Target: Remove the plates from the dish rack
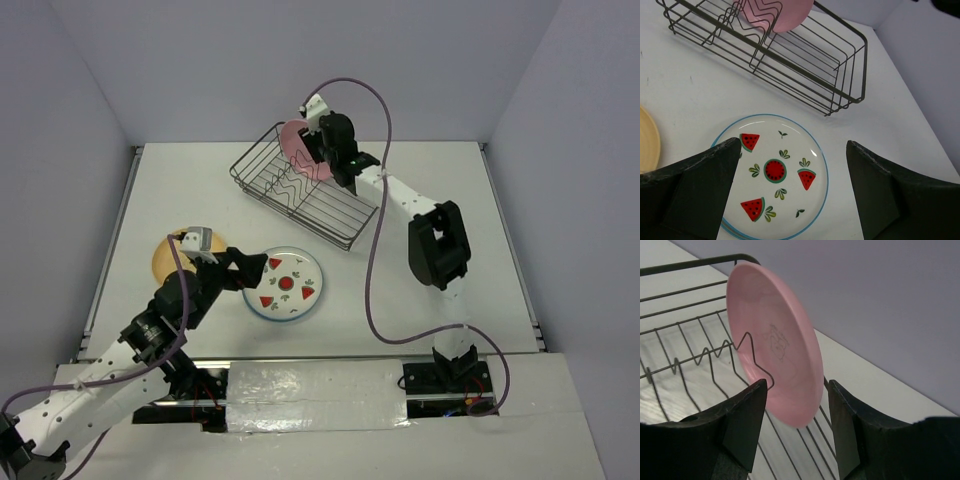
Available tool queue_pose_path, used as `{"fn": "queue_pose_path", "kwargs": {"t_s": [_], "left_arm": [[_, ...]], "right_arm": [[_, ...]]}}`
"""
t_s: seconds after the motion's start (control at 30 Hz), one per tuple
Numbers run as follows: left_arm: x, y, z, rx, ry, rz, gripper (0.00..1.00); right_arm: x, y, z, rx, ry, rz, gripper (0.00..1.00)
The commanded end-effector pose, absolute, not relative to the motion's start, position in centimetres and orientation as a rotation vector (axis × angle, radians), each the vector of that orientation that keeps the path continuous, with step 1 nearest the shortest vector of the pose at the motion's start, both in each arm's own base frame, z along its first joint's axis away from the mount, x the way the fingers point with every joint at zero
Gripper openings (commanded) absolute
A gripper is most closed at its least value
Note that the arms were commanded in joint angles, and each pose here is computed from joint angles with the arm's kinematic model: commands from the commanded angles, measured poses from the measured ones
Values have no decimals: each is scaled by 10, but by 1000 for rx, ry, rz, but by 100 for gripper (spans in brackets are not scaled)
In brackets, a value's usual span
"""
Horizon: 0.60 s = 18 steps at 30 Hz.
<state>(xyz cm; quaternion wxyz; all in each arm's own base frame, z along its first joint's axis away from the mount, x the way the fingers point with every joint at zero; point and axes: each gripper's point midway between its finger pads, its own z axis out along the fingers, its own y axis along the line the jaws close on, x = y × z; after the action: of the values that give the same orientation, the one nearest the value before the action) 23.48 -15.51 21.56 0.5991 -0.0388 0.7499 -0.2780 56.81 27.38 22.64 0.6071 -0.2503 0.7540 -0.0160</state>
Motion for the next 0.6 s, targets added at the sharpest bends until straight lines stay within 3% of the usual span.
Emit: {"fn": "queue_pose_path", "kwargs": {"t_s": [0.0,0.17,0.27,0.57], "left_arm": [[234,-157,246,-98,1647,-705,98],[233,-161,246,-89,1652,-719,98],[234,-161,245,-92,1656,-713,98],[234,-156,245,-109,1651,-699,98]], "right_arm": [[594,270,254,-547,1664,-55,59],[605,264,240,-535,1683,-63,55],[606,261,240,-526,1685,-42,48],[611,262,233,-524,1721,-40,44]]}}
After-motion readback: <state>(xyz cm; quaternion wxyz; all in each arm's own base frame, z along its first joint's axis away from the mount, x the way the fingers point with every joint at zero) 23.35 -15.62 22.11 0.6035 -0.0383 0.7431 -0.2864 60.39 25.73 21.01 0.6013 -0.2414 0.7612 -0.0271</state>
